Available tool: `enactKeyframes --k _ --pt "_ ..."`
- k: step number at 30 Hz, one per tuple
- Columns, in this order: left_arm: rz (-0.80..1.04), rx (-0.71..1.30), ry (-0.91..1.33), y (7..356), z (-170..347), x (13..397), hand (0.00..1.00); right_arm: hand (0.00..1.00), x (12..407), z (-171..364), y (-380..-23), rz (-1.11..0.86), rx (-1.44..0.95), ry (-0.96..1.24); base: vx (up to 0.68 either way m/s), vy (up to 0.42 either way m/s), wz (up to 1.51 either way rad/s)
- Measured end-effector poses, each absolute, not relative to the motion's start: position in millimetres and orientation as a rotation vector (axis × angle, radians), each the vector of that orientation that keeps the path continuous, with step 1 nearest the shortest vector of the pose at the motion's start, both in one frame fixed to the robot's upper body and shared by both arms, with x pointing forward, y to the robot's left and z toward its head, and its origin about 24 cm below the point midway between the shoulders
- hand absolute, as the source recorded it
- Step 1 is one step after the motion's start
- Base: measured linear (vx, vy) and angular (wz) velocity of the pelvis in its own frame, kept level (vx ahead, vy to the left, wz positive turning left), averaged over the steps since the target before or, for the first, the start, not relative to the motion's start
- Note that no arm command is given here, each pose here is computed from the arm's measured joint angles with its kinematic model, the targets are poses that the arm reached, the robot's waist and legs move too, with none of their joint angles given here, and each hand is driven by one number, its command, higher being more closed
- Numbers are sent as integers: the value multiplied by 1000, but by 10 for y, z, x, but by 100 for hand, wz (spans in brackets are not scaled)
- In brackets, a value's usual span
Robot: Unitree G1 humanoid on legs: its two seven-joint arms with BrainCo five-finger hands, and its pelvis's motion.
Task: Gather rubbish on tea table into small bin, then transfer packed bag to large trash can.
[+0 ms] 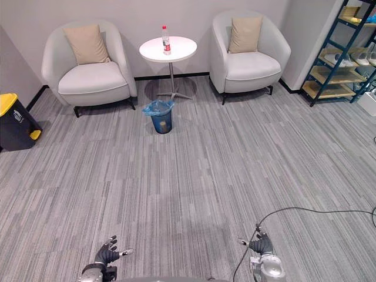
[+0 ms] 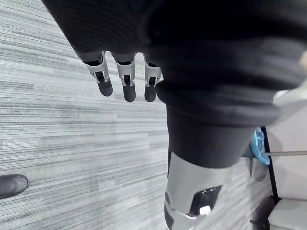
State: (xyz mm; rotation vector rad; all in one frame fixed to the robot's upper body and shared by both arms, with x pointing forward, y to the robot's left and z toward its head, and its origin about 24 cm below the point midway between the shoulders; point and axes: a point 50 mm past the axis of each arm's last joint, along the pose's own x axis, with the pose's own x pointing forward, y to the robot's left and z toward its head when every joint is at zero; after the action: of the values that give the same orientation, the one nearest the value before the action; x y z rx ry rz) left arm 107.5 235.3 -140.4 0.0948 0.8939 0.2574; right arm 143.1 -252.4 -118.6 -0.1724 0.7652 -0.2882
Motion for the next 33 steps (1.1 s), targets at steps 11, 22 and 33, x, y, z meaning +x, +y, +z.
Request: enactKeyframes --k 11,22,33 --pt "273 39 912 2266 -1447 1022 0 0 1284 -1250 -2577 -383 -93 802 -50 -29 7" --pt "231 50 924 2189 -1468 1012 0 0 1210 -1293 -2520 -392 -59 822 -30 -15 1" --pt "192 60 906 2123 -1453 1072 0 0 1240 -1305 -2430 -368 -40 817 11 -25 -1"
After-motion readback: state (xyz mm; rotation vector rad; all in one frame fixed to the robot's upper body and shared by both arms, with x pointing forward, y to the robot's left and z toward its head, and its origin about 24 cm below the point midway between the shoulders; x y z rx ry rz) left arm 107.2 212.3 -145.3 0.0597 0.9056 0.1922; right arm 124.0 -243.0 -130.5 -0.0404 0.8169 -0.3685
